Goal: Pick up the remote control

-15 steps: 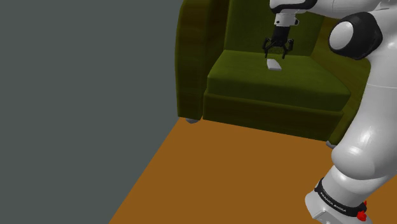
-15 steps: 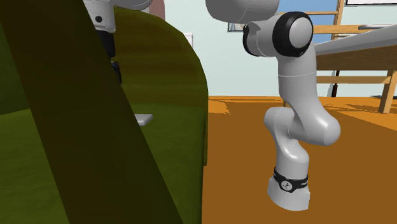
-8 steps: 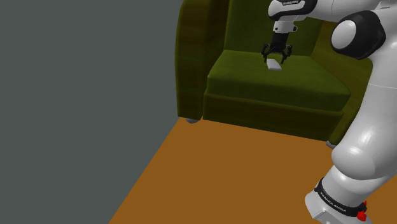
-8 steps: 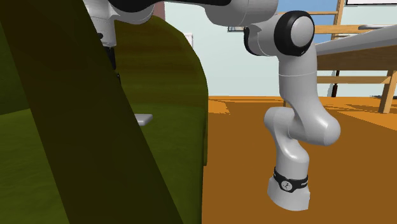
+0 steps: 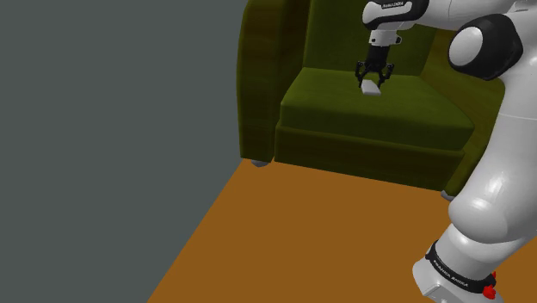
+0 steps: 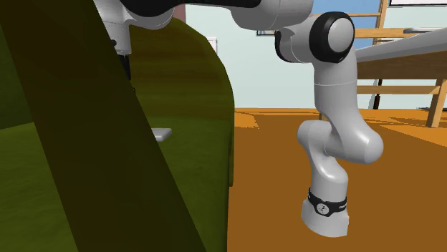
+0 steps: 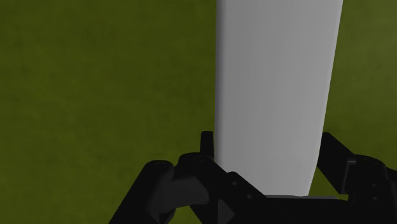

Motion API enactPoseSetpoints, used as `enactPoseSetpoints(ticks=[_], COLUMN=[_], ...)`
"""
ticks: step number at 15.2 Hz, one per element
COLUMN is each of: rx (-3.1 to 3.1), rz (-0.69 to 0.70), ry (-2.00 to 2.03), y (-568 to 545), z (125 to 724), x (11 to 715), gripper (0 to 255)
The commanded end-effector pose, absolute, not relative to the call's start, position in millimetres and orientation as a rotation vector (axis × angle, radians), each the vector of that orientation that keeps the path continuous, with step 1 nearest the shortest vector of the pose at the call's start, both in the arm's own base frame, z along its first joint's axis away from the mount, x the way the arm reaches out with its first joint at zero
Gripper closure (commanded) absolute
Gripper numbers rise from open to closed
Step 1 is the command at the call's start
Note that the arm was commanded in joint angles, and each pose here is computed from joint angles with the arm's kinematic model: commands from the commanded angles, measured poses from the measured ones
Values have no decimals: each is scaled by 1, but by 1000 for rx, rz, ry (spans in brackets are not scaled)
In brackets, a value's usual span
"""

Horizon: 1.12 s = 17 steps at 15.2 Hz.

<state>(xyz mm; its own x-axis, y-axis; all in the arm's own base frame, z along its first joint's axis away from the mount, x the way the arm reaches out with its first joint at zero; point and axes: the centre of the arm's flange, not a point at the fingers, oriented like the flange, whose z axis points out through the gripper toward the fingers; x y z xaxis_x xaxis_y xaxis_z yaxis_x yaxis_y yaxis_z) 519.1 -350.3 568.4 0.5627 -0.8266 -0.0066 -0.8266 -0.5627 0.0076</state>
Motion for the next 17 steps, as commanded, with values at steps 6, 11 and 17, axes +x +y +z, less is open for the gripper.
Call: enactPoseSetpoints(ticks=[6, 11, 17], rx=[2774, 2774, 2774], rz=[-17, -17, -17], ry=[-1466, -1466, -1466], y=[-351, -351, -351], z=[584, 610, 642], x=[519, 519, 519], gripper=[255, 255, 255])
